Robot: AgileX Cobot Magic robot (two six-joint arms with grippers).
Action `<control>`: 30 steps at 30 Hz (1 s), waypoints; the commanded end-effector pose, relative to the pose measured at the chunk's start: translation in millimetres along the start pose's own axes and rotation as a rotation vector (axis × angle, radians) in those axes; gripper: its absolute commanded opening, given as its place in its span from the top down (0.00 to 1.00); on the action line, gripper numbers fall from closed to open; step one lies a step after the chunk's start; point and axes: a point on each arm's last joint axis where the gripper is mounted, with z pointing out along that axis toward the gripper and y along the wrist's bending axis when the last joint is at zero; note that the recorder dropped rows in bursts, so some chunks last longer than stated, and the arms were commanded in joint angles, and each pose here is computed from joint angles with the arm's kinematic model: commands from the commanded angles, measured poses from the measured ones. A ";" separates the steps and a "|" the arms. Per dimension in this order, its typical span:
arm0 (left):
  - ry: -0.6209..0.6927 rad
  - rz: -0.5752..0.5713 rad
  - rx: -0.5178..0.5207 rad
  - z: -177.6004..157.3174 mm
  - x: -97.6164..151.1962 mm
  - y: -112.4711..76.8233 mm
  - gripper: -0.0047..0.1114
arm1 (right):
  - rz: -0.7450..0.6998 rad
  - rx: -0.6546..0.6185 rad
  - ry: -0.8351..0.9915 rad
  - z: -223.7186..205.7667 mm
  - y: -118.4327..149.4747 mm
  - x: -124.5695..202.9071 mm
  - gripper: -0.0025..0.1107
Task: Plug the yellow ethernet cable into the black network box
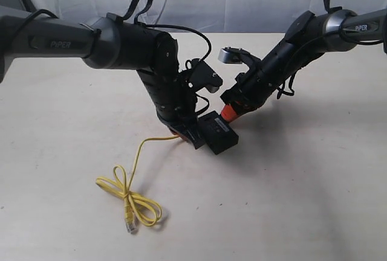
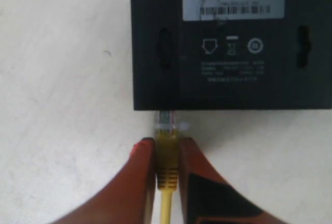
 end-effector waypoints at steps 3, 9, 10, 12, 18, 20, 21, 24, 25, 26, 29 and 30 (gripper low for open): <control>-0.005 0.011 -0.011 -11.4 -2.8 -2.2 0.96 | -0.007 0.016 0.012 9.3 -3.2 3.2 0.99; 0.005 0.016 -0.007 -14.7 -2.4 -3.8 0.96 | -0.007 0.016 0.012 9.3 -3.2 3.2 0.99; 0.005 0.010 -0.008 -14.7 -2.3 -3.7 0.96 | -0.007 0.016 0.012 9.3 -3.2 3.2 0.99; 0.009 -0.006 -0.015 -14.7 -2.0 -3.0 0.96 | -0.007 0.016 0.012 9.3 -3.2 3.2 0.99; 0.043 0.001 0.003 -14.2 -0.6 -9.0 0.96 | -0.007 0.016 0.012 9.3 -3.2 3.2 0.99; 0.041 -0.001 0.010 -13.6 -2.3 -13.9 0.96 | -0.007 0.016 0.012 9.3 -3.2 3.2 0.99; 0.039 0.009 0.008 -13.3 -3.4 -16.6 0.96 | -0.007 0.016 0.012 9.3 -3.2 3.2 0.99; 0.022 -0.002 -0.015 -12.2 -7.8 -23.1 0.96 | -0.007 0.016 0.012 9.3 -3.2 3.2 0.99; 0.021 -0.015 -0.027 -12.3 -7.8 -21.6 0.96 | -0.007 0.016 0.012 9.3 -3.2 3.2 0.99; 0.022 -0.016 -0.034 -12.3 -7.7 -21.0 0.96 | -0.007 0.014 0.013 9.3 -3.1 3.3 0.99; 0.017 -0.019 -0.035 -12.3 -8.1 -20.8 0.96 | -0.007 0.016 0.012 9.3 -3.2 3.2 0.99; 0.010 -0.019 -0.038 -12.3 -8.8 -20.5 0.96 | -0.007 0.016 0.012 9.3 -3.2 3.2 0.99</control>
